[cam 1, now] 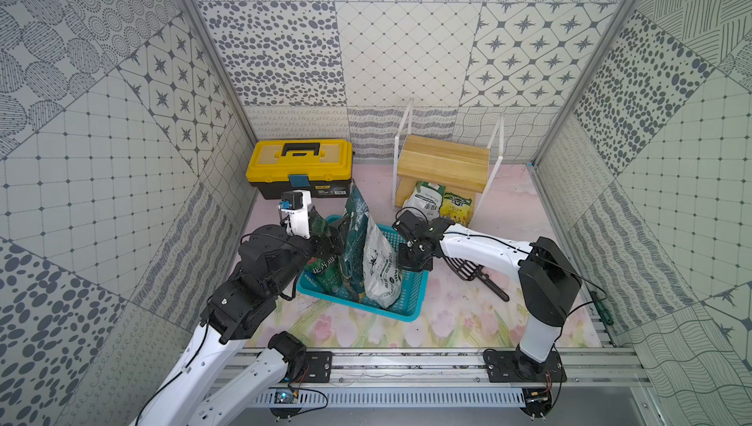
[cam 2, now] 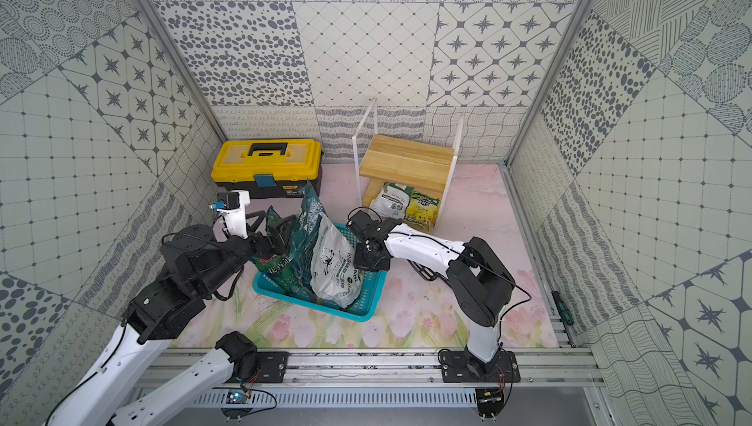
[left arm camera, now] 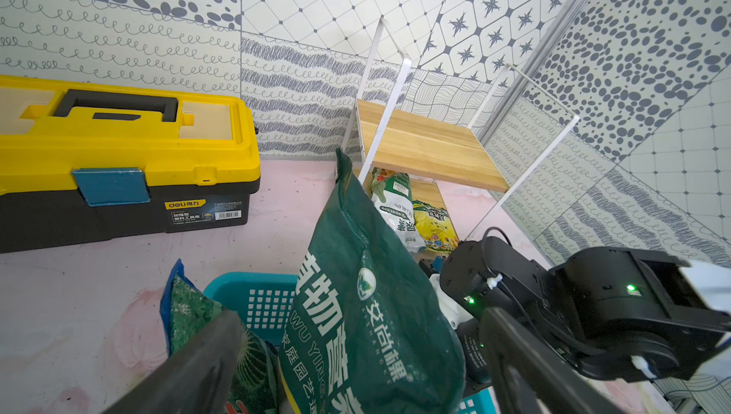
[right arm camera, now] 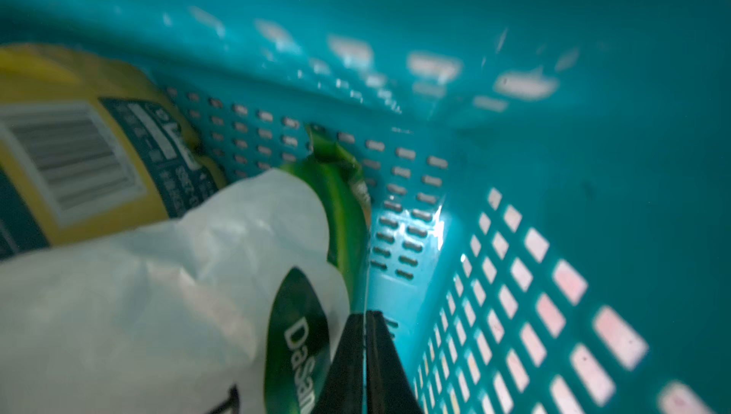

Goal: Take down the fertilizer bag from the shelf
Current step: Adjust the fertilizer bag in the storage box.

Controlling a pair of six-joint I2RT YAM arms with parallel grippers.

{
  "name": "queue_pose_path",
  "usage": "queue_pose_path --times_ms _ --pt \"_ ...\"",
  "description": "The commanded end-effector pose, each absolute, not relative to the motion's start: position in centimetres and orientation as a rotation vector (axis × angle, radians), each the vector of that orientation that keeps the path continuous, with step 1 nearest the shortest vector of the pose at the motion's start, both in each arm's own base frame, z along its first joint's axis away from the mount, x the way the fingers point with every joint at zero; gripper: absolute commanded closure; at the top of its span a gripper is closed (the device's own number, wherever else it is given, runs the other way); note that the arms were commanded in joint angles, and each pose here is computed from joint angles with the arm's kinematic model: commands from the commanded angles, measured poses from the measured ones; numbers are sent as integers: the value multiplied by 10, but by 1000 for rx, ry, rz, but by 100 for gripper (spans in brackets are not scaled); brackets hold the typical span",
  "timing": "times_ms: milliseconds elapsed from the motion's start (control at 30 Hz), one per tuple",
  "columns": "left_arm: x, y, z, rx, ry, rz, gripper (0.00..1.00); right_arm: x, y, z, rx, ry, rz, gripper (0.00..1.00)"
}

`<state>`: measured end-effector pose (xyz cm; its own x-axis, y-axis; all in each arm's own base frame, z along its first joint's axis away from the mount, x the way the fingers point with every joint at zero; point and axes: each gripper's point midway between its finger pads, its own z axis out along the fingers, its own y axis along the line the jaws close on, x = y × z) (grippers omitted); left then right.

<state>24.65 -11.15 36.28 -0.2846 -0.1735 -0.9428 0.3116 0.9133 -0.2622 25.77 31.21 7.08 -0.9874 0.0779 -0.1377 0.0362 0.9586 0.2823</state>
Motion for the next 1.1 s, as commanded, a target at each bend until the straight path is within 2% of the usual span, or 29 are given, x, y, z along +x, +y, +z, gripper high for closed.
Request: queue_pose_path --times_ms 0,200,233,300,367,467,600,633,933,1067 --pt "247 -109 373 115 1767 -446 0 271 329 72 65 2923 498 76" --pt "246 -108 376 113 1760 -448 0 266 337 61 68 2958 555 43" --pt "246 -108 376 114 1761 -448 0 266 338 60 66 2960 559 40" --pt "246 -107 377 112 1759 -445 0 268 338 59 65 2955 552 41" --pt "245 -108 377 115 1759 -447 0 270 338 62 64 2945 550 45" --pt "244 -107 376 114 1763 -444 0 273 330 73 66 2914 521 59" --pt "245 -107 376 117 1760 -442 0 270 321 92 45 2897 490 89" --pt "246 -107 376 118 1758 -440 0 266 318 95 38 2902 481 91" --pt "248 -109 376 113 1750 -449 0 207 326 87 -31 3001 476 92" --pt "248 -110 376 110 1750 -459 0 196 326 76 -13 3037 475 91"
